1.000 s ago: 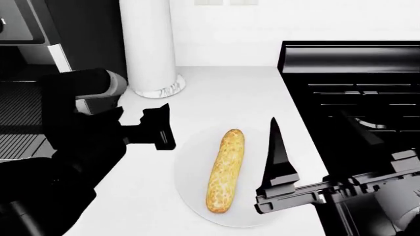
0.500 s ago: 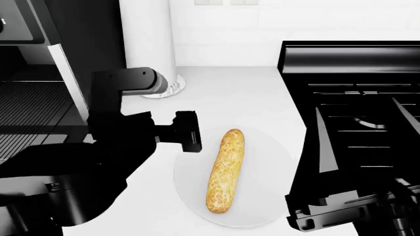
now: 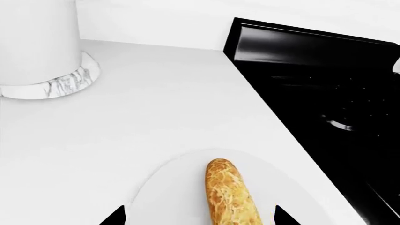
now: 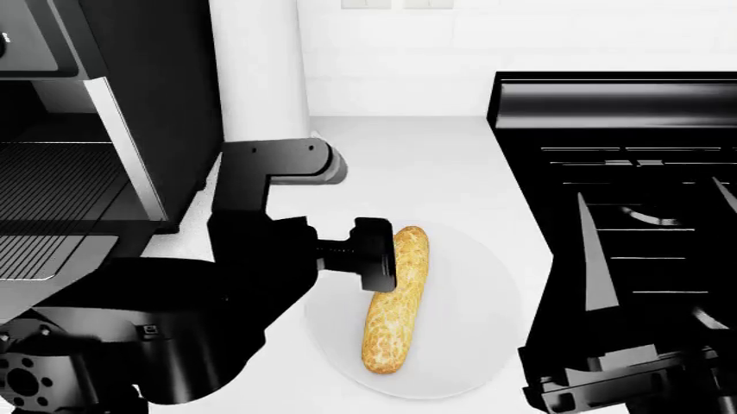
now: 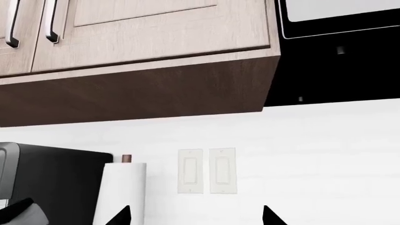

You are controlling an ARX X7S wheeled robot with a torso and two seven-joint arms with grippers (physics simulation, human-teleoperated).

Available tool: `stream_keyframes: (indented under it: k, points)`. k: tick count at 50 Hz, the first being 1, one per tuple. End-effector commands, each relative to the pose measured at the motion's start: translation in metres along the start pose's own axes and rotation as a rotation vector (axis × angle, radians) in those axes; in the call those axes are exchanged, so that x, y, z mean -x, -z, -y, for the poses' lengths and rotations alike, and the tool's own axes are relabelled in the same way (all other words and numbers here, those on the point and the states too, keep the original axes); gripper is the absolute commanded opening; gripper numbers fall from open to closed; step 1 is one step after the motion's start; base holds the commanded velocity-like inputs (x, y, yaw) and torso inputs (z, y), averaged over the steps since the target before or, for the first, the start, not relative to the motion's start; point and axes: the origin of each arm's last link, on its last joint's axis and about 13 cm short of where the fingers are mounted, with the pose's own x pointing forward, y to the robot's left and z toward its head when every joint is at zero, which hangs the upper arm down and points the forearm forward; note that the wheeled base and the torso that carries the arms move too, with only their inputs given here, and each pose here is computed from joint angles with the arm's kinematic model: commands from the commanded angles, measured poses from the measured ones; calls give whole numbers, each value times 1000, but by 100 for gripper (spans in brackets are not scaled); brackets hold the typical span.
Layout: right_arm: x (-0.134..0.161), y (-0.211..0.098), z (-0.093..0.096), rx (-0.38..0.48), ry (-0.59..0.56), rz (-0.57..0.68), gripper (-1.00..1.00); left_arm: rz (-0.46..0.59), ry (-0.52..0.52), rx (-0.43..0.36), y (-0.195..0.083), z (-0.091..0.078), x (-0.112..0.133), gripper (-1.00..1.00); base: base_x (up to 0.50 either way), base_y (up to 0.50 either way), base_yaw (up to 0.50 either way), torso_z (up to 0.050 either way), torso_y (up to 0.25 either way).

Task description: Place the baguette on the rack of the toaster oven.

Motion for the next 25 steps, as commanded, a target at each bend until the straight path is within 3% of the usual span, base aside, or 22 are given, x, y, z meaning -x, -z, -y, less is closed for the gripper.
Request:
stream_keyframes:
  k: [1,14,25]
  points:
    - [5,-2,2,-4,5,6,100,-31,33,9,5,14,3,100,0,0,0,0,0]
    - [-5,6,-1,-8,11,9,100,-64,72,33,10,31,5,100,0,0,0,0,0]
    - [-5,5,-1,-10,13,10,100,-105,55,52,14,33,0,100,0,0,0,0,0]
